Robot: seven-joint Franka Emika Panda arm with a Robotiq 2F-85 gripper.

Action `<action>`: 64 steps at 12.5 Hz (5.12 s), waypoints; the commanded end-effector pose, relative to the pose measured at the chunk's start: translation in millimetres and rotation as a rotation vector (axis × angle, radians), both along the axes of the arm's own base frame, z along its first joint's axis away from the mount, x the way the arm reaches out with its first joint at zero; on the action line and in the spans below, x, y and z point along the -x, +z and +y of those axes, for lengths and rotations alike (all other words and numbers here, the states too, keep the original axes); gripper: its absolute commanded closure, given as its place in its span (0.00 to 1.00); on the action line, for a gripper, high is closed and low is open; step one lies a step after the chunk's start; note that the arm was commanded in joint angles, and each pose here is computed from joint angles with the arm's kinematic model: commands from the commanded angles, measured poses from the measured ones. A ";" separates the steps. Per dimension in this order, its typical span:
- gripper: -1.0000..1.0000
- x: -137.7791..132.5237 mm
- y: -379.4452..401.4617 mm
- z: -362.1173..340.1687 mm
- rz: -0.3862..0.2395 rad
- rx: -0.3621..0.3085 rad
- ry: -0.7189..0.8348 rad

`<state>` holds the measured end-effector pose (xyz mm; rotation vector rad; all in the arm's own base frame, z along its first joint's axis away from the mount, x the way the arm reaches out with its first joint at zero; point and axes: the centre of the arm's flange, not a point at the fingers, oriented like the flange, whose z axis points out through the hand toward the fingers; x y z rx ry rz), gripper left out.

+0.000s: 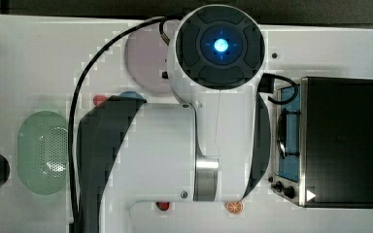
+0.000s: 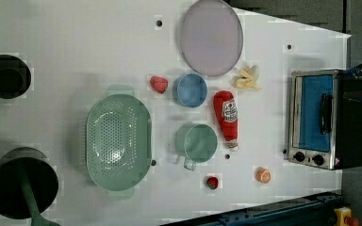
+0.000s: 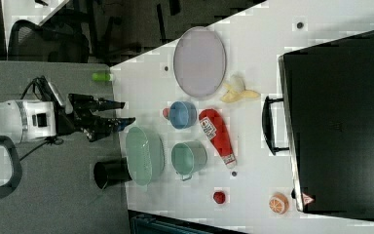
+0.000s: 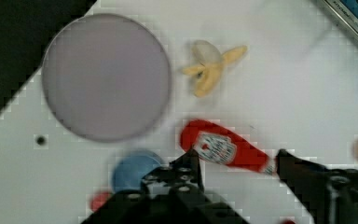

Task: Pick Ketchup from the table and place it in strainer.

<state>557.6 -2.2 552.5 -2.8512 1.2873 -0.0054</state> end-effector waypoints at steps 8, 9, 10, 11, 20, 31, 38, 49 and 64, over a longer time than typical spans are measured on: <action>0.00 53.1 -45.4 -0.2 0.177 -0.022 0.162; 0.00 49.6 -67.6 4.9 0.193 -0.029 0.231; 0.00 46.7 -90.8 9.6 0.196 -0.037 0.318; 0.00 44.3 -113.2 12.8 0.185 -0.044 0.411; 0.00 54.7 -268.0 20.0 0.013 -0.031 1.009; 0.00 67.5 -399.5 26.1 0.028 -0.079 1.002; 0.37 52.5 -364.1 24.5 -0.057 -0.026 0.965; 0.37 63.7 -156.4 163.0 -0.009 0.007 0.842; 0.12 134.3 -279.7 388.7 -0.029 -0.229 0.651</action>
